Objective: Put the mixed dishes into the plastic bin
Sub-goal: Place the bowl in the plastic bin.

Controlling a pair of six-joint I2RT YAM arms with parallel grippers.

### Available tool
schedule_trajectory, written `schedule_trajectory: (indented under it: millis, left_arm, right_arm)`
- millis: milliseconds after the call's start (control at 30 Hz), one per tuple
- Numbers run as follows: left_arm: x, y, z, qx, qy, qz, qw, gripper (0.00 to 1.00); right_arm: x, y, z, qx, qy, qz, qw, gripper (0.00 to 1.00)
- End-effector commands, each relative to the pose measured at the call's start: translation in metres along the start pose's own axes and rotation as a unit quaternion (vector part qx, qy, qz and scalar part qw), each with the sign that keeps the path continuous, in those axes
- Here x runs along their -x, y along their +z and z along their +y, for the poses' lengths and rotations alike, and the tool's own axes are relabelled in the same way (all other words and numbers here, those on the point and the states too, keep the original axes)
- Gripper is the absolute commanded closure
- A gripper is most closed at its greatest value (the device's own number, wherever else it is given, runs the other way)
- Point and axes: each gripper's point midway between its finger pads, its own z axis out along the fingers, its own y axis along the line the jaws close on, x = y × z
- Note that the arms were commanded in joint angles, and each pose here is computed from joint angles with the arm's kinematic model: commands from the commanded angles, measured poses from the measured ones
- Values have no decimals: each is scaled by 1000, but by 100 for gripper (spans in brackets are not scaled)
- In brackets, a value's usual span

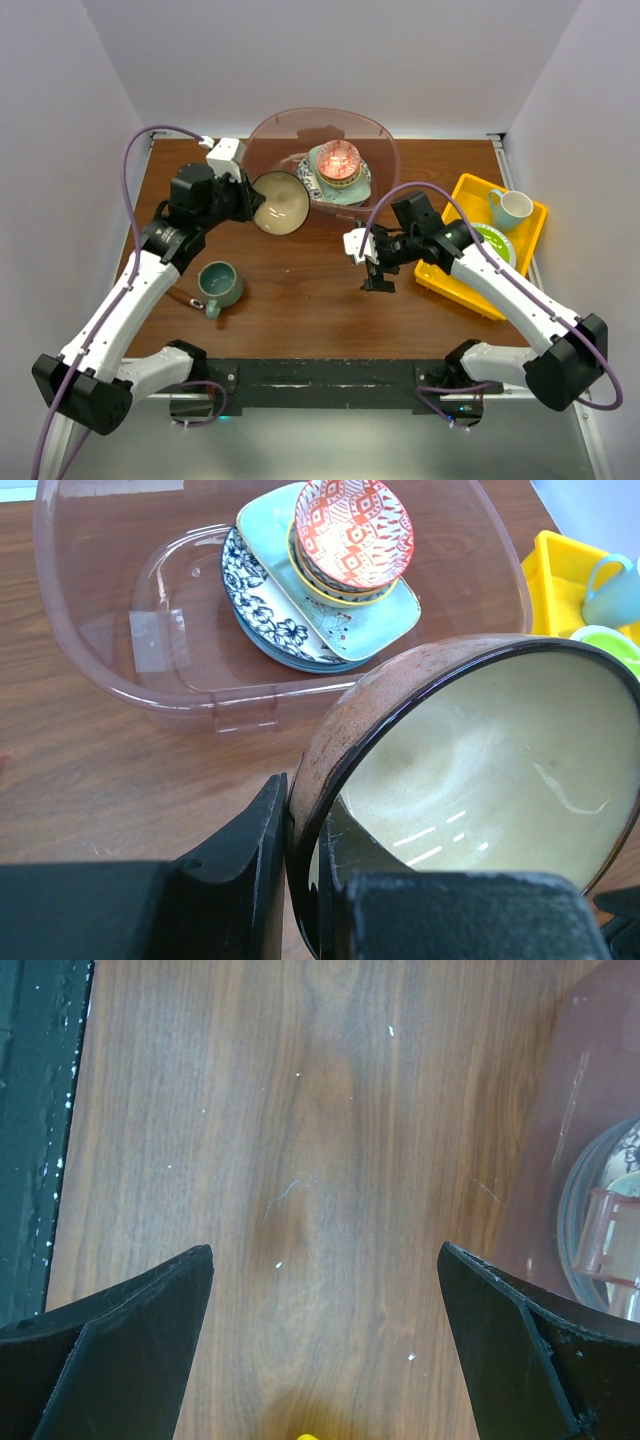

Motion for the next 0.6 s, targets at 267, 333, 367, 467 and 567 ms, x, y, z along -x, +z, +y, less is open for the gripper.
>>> schedule_trajectory:
  millis: [267, 333, 367, 467, 567]
  left_arm:
    - [97, -6, -15, -29, -17, -138, 990, 100]
    - [100, -4, -14, -29, -18, -142, 989, 100]
    - [102, -4, -13, -28, -19, -143, 989, 100]
    - [107, -2, -12, -27, -21, -146, 989, 100]
    - [108, 1, -10, -27, -23, -145, 989, 100]
  right_arm:
    - [5, -3, 3, 1, 2, -13, 1000, 2]
    - [5, -3, 3, 1, 3, -14, 1000, 2]
    - [4, -3, 2, 0, 3, -13, 1000, 2]
    - [5, -3, 2, 1, 2, -14, 1000, 2]
    - [5, -3, 2, 1, 2, -14, 1000, 2]
